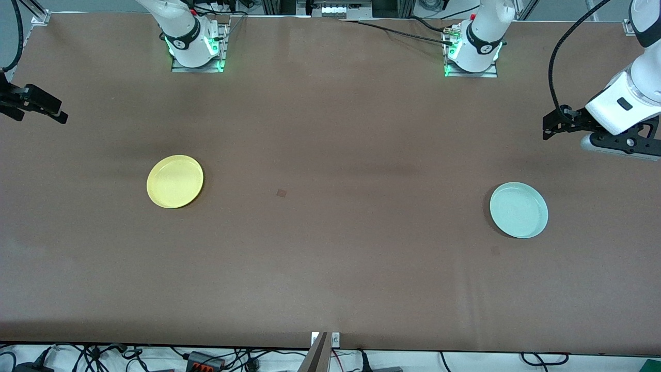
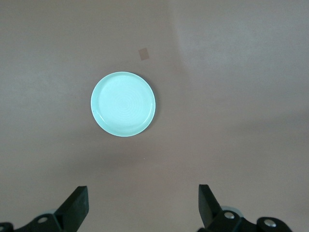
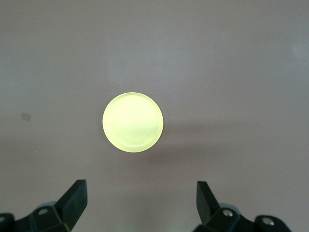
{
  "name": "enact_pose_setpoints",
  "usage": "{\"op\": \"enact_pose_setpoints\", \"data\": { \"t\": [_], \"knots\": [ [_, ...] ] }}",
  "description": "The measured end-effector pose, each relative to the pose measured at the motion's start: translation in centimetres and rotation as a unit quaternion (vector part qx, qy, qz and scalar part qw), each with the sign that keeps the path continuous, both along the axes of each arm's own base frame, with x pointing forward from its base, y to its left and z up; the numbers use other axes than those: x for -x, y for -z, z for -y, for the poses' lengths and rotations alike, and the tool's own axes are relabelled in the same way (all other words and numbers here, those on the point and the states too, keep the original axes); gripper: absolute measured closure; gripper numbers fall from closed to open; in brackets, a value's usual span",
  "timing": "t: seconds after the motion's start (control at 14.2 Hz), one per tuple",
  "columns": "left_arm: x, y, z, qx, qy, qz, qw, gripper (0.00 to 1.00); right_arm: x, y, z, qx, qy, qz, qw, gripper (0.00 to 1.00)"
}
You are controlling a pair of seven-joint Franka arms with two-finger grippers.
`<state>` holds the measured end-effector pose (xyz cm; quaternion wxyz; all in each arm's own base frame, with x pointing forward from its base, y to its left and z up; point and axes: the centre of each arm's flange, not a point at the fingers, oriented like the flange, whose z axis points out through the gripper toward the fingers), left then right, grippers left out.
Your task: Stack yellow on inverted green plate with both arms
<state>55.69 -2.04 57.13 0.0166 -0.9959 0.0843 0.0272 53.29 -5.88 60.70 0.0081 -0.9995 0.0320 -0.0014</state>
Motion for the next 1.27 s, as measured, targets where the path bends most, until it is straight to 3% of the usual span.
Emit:
{"op": "enact_pose_setpoints", "data": {
  "t": [1.27],
  "knots": [
    [0.00, -0.01, -0.11, 0.000, -0.001, 0.000, 1.000, 0.00, 0.22, 0.18, 0.84, -0.001, 0.007, -0.006, 1.000, 0.00]
  ]
}}
